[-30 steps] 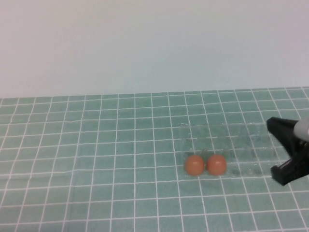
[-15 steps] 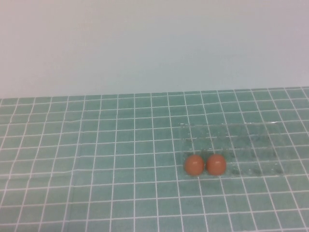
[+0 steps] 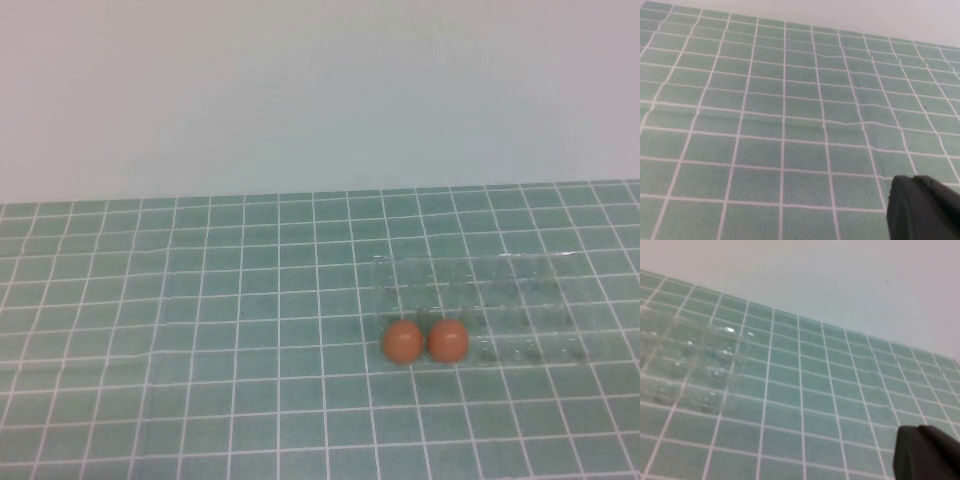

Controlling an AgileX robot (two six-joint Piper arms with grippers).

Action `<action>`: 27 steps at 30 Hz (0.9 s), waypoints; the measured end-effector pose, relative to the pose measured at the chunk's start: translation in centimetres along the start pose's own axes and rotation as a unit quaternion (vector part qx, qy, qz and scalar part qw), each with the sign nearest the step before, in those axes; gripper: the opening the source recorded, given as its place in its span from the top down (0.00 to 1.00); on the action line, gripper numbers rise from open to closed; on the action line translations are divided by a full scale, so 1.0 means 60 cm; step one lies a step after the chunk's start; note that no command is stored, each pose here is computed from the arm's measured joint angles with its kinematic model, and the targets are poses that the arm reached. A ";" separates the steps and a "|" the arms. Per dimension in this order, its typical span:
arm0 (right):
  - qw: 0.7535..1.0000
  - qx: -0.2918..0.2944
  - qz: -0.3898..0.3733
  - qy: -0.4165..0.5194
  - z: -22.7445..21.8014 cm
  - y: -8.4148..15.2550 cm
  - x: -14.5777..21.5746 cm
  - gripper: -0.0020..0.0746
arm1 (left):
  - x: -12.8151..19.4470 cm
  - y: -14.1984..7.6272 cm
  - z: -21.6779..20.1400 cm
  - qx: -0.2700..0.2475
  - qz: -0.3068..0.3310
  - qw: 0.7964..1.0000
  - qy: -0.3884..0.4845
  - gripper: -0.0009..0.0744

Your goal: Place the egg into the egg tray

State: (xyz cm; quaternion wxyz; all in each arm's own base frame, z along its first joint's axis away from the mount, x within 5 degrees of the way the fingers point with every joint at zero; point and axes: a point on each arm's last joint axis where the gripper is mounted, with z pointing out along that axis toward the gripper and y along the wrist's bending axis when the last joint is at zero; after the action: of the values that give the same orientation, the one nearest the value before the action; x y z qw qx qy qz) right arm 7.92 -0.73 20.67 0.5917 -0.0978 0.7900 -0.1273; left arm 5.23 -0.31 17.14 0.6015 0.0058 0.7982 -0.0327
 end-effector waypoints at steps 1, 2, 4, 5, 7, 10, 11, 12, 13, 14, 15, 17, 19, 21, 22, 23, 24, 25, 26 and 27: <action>1.000 0.003 0.001 -0.002 -0.003 0.003 0.011 0.97 | 0.000 0.000 0.000 0.000 0.000 1.000 0.000 0.99; 1.000 0.005 0.001 -0.003 -0.005 0.006 0.020 0.97 | 0.000 0.000 0.000 0.000 0.000 1.000 0.000 0.99; 1.000 0.007 0.002 -0.007 -0.008 0.012 0.039 0.97 | 0.000 0.000 0.000 0.000 0.000 1.000 0.000 0.99; 1.000 0.009 0.002 -0.013 -0.011 0.013 0.043 0.98 | 0.000 0.000 0.000 0.000 0.000 1.000 0.000 0.99; 1.000 0.014 0.003 -0.023 -0.016 0.013 0.045 0.98 | 0.000 0.000 0.000 0.000 0.000 1.000 0.000 0.99; 1.000 0.018 0.005 -0.021 -0.022 0.014 0.050 0.98 | 0.000 0.000 0.000 0.000 0.000 1.000 0.000 0.99; 1.000 0.019 0.005 -0.018 -0.024 0.014 0.052 0.98 | 0.000 0.000 0.000 0.000 0.000 1.000 0.000 0.99; 1.000 0.019 0.006 -0.011 -0.025 0.014 0.055 0.98 | 0.000 0.000 0.000 0.000 0.000 1.000 0.000 0.99; 1.000 0.018 0.006 -0.001 -0.026 0.015 0.059 0.98 | 0.000 0.000 0.000 0.000 0.000 1.000 0.000 0.99; 1.000 0.016 0.007 0.012 -0.027 0.016 0.064 0.98 | 0.000 0.000 0.000 0.000 0.000 1.000 0.000 0.99; 1.000 0.013 0.007 0.027 -0.028 0.016 0.068 0.98 | 0.000 0.000 0.000 0.000 0.000 1.000 0.000 0.99; 0.999 0.010 0.007 0.043 -0.028 0.017 0.074 0.98 | 0.000 0.000 0.000 0.000 0.000 1.000 0.000 0.99; 0.999 0.010 0.007 0.045 -0.028 0.018 0.075 0.98 | 0.000 0.000 0.000 0.000 0.000 1.000 0.000 0.99; 0.999 0.010 0.007 0.045 -0.028 0.018 0.075 0.98 | 0.000 0.000 0.000 0.000 0.000 1.000 0.000 0.99; 0.999 0.010 0.008 0.045 -0.028 0.018 0.075 0.98 | 0.000 0.000 0.000 0.000 0.000 1.000 0.000 0.99; 0.999 0.010 0.008 0.045 -0.028 0.018 0.075 0.98 | 0.000 0.000 0.000 0.000 0.000 1.000 0.000 0.99; 0.999 0.010 0.008 0.046 -0.028 0.018 0.075 0.98 | 0.000 0.000 0.000 0.000 0.000 1.000 0.000 0.99; 0.999 0.010 0.008 0.046 -0.028 0.018 0.075 0.98 | 0.000 0.000 0.000 0.000 0.000 1.000 0.000 0.99; 0.999 0.010 0.008 0.046 -0.028 0.018 0.075 0.98 | 0.000 0.000 0.000 0.000 0.000 1.000 0.000 0.99; 0.999 0.010 0.008 0.046 -0.028 0.018 0.075 0.98 | 0.000 0.000 0.000 0.000 0.000 1.000 0.000 0.99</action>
State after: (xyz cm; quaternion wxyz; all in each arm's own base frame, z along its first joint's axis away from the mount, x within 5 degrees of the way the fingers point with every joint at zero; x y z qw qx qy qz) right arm 5.04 -0.94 16.70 0.5568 -0.0798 0.8158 -0.1344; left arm 5.23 -0.31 17.14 0.6015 0.0058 0.7982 -0.0327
